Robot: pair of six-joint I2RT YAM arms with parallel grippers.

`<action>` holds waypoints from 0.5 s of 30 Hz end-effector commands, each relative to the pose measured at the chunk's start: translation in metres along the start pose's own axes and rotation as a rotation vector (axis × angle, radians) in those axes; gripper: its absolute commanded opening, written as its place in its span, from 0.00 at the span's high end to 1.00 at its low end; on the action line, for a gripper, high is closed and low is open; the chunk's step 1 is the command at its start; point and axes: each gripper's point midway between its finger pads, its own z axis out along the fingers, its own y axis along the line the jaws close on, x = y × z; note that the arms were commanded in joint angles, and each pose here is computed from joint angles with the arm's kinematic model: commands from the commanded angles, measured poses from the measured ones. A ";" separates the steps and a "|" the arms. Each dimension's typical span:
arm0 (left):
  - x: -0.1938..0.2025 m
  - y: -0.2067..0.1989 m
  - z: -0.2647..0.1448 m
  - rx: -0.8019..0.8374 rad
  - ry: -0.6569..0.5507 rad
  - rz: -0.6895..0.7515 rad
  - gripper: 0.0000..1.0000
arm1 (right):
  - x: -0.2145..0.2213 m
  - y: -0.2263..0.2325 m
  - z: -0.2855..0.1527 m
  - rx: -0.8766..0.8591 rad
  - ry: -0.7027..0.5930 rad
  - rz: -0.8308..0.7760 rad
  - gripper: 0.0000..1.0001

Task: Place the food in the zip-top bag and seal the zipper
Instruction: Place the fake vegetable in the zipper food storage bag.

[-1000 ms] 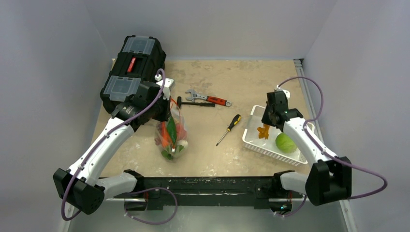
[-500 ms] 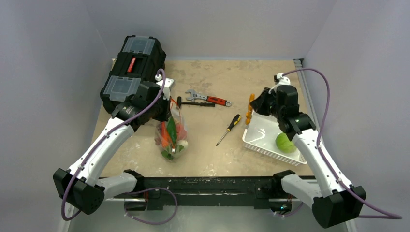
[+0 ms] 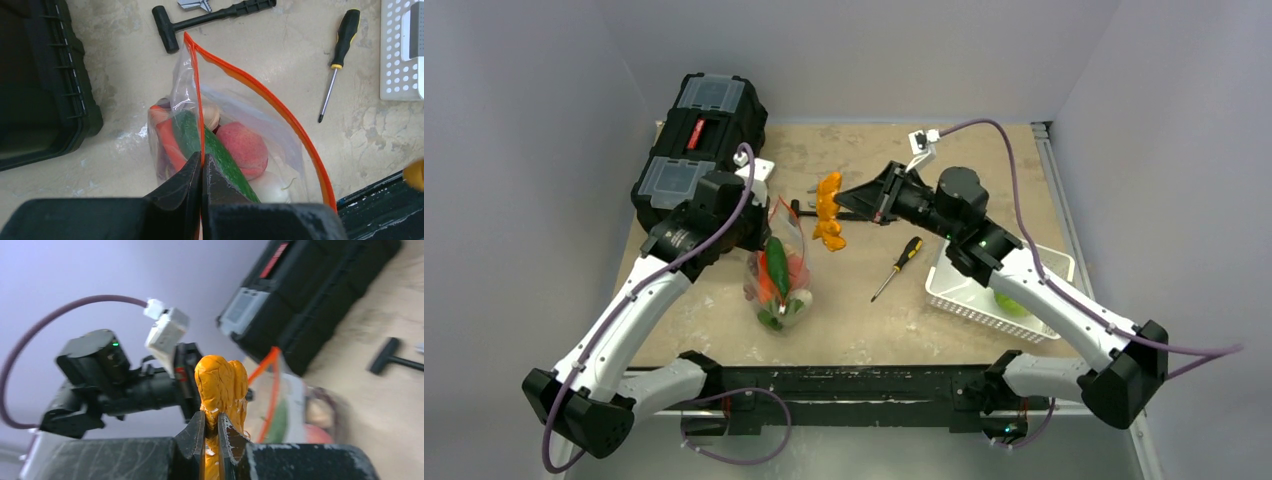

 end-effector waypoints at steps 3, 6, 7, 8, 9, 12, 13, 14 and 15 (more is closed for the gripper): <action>-0.021 0.011 -0.015 -0.056 -0.112 0.017 1.00 | -0.011 0.081 0.019 -0.243 -0.079 0.103 1.00; -0.022 0.012 -0.018 -0.061 -0.130 0.015 1.00 | 0.002 0.087 0.026 -0.244 -0.091 0.131 1.00; -0.022 0.011 -0.018 -0.061 -0.132 0.012 1.00 | 0.006 0.089 0.029 -0.247 -0.094 0.138 1.00; -0.023 0.011 -0.018 -0.057 -0.132 0.011 1.00 | 0.011 0.090 0.033 -0.247 -0.096 0.145 1.00; -0.023 0.010 -0.018 -0.051 -0.132 0.010 1.00 | 0.014 0.091 0.036 -0.246 -0.103 0.146 1.00; -0.022 0.007 -0.018 -0.037 -0.131 0.007 1.00 | 0.028 0.083 0.050 -0.200 -0.100 0.149 1.00; -0.022 0.007 -0.018 -0.037 -0.131 0.007 1.00 | 0.032 0.078 0.053 -0.177 -0.105 0.155 1.00; -0.022 0.007 -0.017 -0.035 -0.129 0.007 1.00 | 0.034 0.073 0.055 -0.156 -0.113 0.158 1.00; -0.022 0.007 -0.017 -0.035 -0.130 0.007 1.00 | 0.038 0.067 0.056 -0.131 -0.117 0.159 1.00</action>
